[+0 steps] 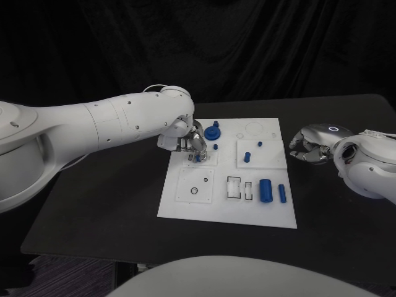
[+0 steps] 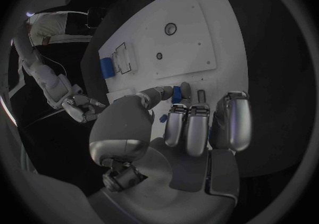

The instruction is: Assemble the parts on the task board

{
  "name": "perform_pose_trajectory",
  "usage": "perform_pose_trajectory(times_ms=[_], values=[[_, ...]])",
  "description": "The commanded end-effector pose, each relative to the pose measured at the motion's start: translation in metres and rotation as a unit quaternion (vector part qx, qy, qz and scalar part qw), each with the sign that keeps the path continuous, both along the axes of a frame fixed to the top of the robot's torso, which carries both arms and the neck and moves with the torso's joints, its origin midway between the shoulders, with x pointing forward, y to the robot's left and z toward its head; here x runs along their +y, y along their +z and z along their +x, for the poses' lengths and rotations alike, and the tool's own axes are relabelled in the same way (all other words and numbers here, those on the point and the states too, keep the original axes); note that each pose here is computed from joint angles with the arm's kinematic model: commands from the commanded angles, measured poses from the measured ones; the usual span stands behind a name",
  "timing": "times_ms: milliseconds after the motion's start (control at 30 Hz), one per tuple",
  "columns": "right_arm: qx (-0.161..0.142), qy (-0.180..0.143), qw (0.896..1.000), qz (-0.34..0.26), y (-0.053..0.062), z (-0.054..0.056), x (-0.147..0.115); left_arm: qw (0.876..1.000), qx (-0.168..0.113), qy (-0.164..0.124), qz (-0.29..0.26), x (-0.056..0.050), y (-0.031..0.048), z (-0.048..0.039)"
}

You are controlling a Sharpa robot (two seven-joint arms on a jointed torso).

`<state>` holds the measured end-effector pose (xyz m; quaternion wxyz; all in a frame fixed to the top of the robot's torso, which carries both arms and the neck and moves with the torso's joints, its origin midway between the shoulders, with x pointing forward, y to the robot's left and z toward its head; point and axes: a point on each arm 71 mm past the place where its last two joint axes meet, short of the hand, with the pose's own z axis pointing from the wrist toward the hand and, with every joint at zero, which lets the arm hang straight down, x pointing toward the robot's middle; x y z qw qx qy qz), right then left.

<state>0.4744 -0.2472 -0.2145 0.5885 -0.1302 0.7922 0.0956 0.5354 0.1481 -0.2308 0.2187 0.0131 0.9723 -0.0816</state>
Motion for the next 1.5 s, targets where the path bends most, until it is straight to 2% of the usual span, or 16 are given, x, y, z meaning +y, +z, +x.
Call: perform_pose_trajectory(times_ms=[33,400,1500], values=[[0.004,-0.008,1.000,-0.007,-0.002,0.000,-0.001,1.000,0.005,-0.002,0.000,-0.001,-0.0012,-0.0008],[0.006,-0.008,1.000,-0.009,-0.003,0.000,-0.002,1.000,0.004,0.004,0.004,0.002,-0.0023,0.0003],[0.017,-0.010,1.000,-0.017,-0.005,-0.001,-0.003,0.998,-0.036,0.037,-0.029,0.009,-0.0006,0.0100]])
